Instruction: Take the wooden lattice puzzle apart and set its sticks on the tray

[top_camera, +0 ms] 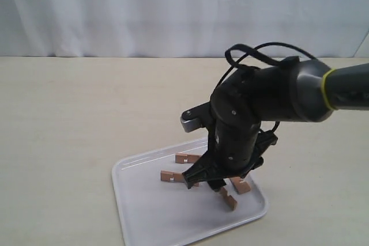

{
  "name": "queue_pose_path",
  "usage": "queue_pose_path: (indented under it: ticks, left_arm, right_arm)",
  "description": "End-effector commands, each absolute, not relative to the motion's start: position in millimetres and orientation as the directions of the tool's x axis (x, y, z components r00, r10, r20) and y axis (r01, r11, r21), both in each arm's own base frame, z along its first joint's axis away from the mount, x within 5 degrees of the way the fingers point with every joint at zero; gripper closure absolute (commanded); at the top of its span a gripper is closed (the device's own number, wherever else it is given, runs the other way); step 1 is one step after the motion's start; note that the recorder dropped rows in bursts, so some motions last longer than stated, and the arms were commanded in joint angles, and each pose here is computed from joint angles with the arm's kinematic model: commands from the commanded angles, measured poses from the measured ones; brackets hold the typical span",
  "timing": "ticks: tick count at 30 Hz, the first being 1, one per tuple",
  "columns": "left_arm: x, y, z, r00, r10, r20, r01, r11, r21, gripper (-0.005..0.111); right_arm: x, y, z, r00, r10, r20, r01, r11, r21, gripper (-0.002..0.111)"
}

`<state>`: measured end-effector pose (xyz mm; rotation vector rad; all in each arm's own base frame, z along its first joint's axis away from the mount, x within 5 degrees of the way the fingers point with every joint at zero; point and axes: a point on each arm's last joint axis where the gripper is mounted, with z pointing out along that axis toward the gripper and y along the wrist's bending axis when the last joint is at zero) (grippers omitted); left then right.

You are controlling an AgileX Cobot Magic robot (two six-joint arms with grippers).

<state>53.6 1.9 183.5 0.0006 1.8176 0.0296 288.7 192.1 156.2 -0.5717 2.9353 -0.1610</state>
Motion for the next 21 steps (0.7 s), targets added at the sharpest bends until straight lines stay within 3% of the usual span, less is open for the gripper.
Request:
queue_pose_path:
  ticks: [1, 6, 8, 12, 16, 18, 21]
  left_arm:
    - [54.0, 1.5, 184.2, -0.232, 0.017, -0.973, -0.009, 1.0, 0.019, 0.107]
    - [53.9, 1.5, 183.9, -0.235, 0.016, -0.972, -0.009, 1.0, 0.019, 0.107]
    - [53.9, 1.5, 183.9, -0.235, 0.016, -0.972, -0.009, 1.0, 0.019, 0.107]
    - [53.9, 1.5, 183.9, -0.235, 0.016, -0.972, -0.009, 1.0, 0.019, 0.107]
    - [53.9, 1.5, 183.9, -0.235, 0.016, -0.972, -0.009, 1.0, 0.019, 0.107]
    - [53.9, 1.5, 183.9, -0.235, 0.016, -0.972, -0.009, 1.0, 0.019, 0.107]
    - [53.9, 1.5, 183.9, -0.235, 0.016, -0.972, -0.009, 1.0, 0.019, 0.107]
  right_arm:
    - [281.9, 183.1, 191.7, -0.896, -0.434, -0.099, -0.414, 0.894, -0.17, 0.059]
    - [265.6, 167.2, 234.5, -0.878, -0.441, -0.188, -0.408, 0.893, -0.19, 0.104]
    - [254.7, 158.3, 247.7, -0.872, -0.445, -0.203, -0.41, 0.892, -0.192, 0.104]
    - [227.2, 128.8, 259.7, -0.902, -0.421, -0.099, -0.41, 0.905, -0.114, 0.104]
    - [201.8, 93.1, 254.3, -0.946, -0.317, -0.063, -0.319, 0.948, 0.02, 0.104]
    - [187.0, 69.2, 250.7, -0.964, -0.23, -0.132, -0.236, 0.971, 0.026, 0.104]
    - [159.8, 52.5, 257.9, -0.907, -0.112, -0.407, -0.157, 0.985, 0.078, 0.104]
